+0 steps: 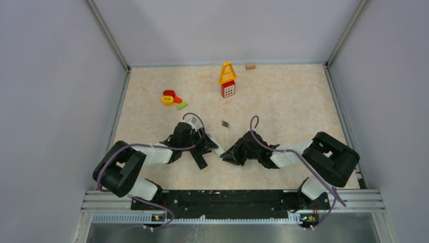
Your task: Load the batteries into the remote control
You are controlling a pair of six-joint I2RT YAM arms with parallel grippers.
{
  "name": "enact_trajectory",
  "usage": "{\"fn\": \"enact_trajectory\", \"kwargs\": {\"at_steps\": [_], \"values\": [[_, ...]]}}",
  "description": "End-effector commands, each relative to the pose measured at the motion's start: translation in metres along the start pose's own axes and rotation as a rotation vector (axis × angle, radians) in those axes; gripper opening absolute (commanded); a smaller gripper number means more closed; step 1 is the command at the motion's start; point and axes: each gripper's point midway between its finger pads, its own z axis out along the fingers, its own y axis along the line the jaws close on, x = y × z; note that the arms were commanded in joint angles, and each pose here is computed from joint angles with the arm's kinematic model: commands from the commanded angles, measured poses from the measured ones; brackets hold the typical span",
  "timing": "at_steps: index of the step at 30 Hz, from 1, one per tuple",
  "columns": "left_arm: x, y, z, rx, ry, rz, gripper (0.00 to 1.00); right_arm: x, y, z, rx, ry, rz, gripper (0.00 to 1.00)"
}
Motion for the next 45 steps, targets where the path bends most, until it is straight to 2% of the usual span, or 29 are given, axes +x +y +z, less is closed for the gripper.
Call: {"fn": "enact_trajectory", "kwargs": {"at_steps": [1, 9, 14, 19, 33, 45], "values": [[0.014, 0.027, 0.001, -0.085, 0.039, -0.016, 0.52, -0.004, 0.008, -0.006, -0.006, -0.018, -0.016, 0.26], [0.012, 0.026, 0.001, -0.085, 0.033, -0.013, 0.52, -0.005, 0.003, -0.008, 0.008, -0.024, -0.025, 0.36], [0.003, 0.024, -0.005, -0.108, -0.004, 0.023, 0.57, -0.009, 0.001, -0.008, 0.017, -0.044, -0.039, 0.37], [-0.021, 0.018, -0.018, -0.168, -0.093, 0.110, 0.67, -0.015, 0.002, -0.007, 0.022, -0.069, -0.052, 0.29], [-0.081, 0.011, -0.027, -0.236, -0.221, 0.217, 0.72, -0.021, -0.014, 0.001, 0.103, -0.080, -0.053, 0.19], [-0.082, 0.002, 0.011, -0.110, -0.078, 0.312, 0.66, -0.030, -0.037, 0.005, 0.237, -0.092, -0.056, 0.14]]}}
